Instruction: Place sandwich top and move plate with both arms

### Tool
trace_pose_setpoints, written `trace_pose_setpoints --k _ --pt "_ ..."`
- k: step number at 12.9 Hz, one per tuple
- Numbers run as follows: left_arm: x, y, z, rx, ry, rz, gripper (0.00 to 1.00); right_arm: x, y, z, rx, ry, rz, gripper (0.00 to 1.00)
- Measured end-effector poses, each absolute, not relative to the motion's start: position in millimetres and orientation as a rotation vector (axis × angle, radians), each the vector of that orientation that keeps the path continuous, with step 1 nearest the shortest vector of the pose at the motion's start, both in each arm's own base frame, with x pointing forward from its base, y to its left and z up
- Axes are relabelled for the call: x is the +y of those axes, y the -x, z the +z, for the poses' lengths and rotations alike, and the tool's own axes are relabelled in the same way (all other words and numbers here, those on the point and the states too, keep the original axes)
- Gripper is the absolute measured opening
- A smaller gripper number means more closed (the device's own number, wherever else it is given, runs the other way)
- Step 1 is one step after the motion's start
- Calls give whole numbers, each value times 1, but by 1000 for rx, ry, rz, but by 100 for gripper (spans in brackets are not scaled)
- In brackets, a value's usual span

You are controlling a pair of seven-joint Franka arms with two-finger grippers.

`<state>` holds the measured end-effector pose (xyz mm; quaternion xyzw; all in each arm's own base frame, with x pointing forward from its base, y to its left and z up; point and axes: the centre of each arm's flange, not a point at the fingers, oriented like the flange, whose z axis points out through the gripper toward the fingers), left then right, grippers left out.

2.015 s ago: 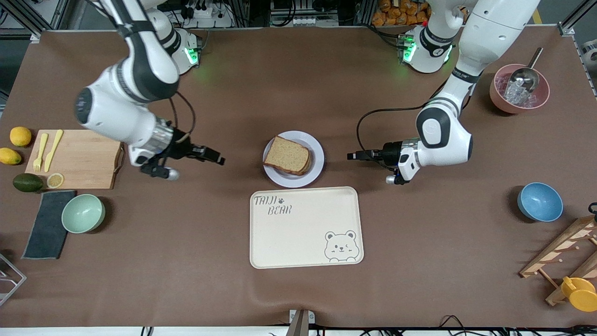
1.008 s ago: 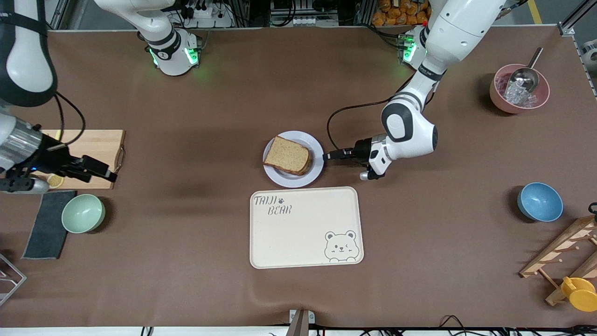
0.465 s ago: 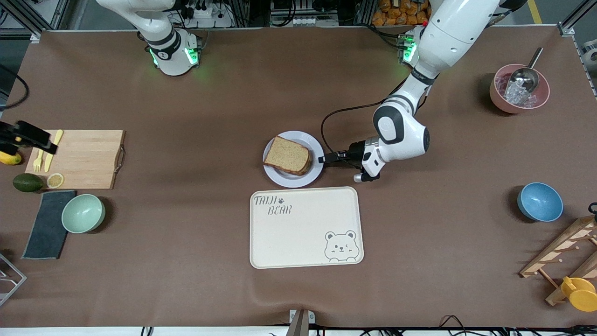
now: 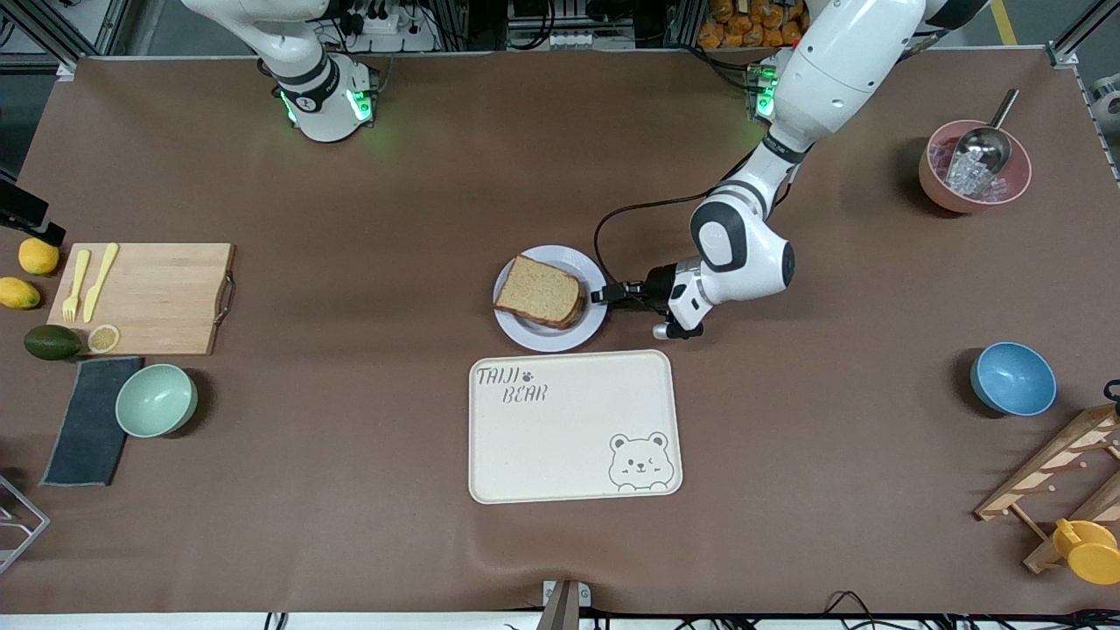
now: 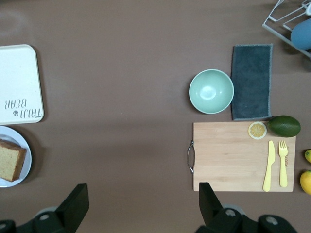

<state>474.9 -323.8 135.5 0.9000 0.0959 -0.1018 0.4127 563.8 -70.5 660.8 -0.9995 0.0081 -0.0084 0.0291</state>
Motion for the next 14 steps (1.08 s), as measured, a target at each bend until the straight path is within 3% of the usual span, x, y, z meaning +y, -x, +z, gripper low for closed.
trace_pose_setpoints --k 6,7,14 --pt "-340 -472 135 219 -2269 -231 70 -53 -554 664 -23 3080 -17 100" --pt "-342 -471 134 217 -2272 -231 65 -52 -551 666 -25 3079 -21 100" --pt "-345 -469 133 208 -2288 -218 57 -49 -556 670 -33 3086 -101 100"
